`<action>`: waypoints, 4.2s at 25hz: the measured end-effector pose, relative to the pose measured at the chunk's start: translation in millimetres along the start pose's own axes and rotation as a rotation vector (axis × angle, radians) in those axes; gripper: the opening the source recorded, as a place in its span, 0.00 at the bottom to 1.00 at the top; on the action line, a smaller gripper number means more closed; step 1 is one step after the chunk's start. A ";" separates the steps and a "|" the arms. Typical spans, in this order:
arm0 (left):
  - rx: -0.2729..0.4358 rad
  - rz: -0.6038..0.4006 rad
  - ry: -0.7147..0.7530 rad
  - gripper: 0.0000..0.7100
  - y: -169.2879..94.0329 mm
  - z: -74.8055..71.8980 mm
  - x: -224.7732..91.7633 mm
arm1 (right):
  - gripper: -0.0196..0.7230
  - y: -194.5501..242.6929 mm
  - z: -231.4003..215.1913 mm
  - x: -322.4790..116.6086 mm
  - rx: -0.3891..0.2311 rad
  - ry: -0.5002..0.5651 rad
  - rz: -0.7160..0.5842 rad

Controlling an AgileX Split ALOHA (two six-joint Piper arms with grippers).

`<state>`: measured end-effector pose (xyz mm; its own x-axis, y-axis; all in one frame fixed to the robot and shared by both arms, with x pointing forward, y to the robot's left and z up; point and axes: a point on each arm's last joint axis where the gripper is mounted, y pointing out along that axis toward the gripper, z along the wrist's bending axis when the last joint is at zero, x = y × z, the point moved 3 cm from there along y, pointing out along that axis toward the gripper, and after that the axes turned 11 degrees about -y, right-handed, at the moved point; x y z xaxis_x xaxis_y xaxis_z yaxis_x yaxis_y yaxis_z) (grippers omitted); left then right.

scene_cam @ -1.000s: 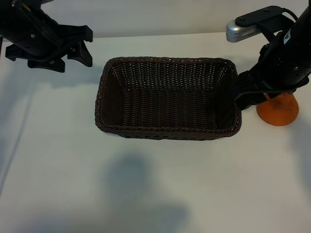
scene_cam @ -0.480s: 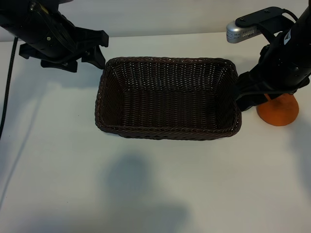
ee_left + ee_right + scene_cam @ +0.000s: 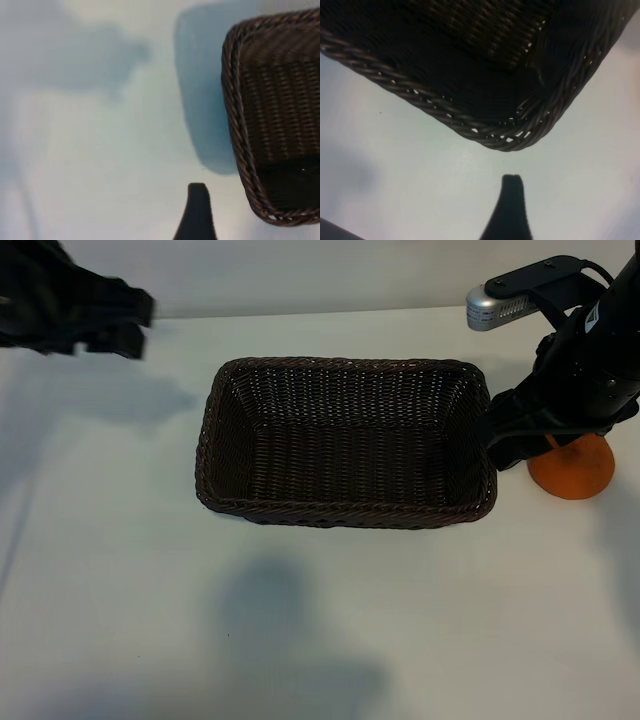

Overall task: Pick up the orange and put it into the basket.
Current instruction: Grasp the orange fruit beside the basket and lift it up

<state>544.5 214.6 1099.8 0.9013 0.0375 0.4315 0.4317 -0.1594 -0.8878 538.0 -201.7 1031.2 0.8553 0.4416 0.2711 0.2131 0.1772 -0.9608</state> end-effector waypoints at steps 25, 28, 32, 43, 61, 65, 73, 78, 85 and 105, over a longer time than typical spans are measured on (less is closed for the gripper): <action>0.314 -0.476 -0.158 0.84 -200.0 82.1 -88.0 | 0.83 -0.2 -0.4 0.8 -0.004 -0.002 -0.006; 0.291 -0.543 -0.147 0.84 -217.7 80.2 -112.1 | 0.83 -0.2 -0.4 0.9 -0.004 -0.002 -0.007; 0.247 -0.551 -0.145 0.84 -210.2 79.6 -153.5 | 0.83 -0.2 -0.5 1.0 -0.004 -0.002 -0.007; 0.051 -0.585 -0.082 0.83 -148.2 71.5 -239.8 | 0.83 -0.2 -0.6 1.6 -0.005 -0.002 -0.012; 0.043 -0.489 -0.037 0.81 -73.0 82.5 -297.3 | 0.83 -0.2 -0.6 1.6 -0.005 -0.002 -0.012; 0.059 -0.500 -0.049 0.80 -72.1 85.0 -296.1 | 0.83 -0.3 -3.0 2.6 -0.025 0.004 -0.021; 0.063 -0.505 -0.058 0.80 -72.5 85.7 -295.6 | 0.83 5.3 -31.6 11.1 -0.169 0.114 -0.086; 0.063 -0.506 -0.058 0.80 -72.5 85.7 -295.6 | 0.83 30.5 -77.0 7.7 -0.216 0.220 -0.054; 0.063 -0.506 -0.058 0.80 -72.5 85.7 -295.6 | 0.83 58.6 -120.2 -0.2 -0.230 0.343 -0.042; 0.063 -0.505 -0.057 0.80 -72.5 85.7 -295.6 | 0.82 124.7 -129.2 -7.9 -0.168 0.373 0.081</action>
<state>249.8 299.6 1022.9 0.5791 0.1488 0.8016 0.8139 -0.0474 -0.5791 618.8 -296.7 901.8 0.9784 0.0937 0.1841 0.1854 -0.0049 -0.9827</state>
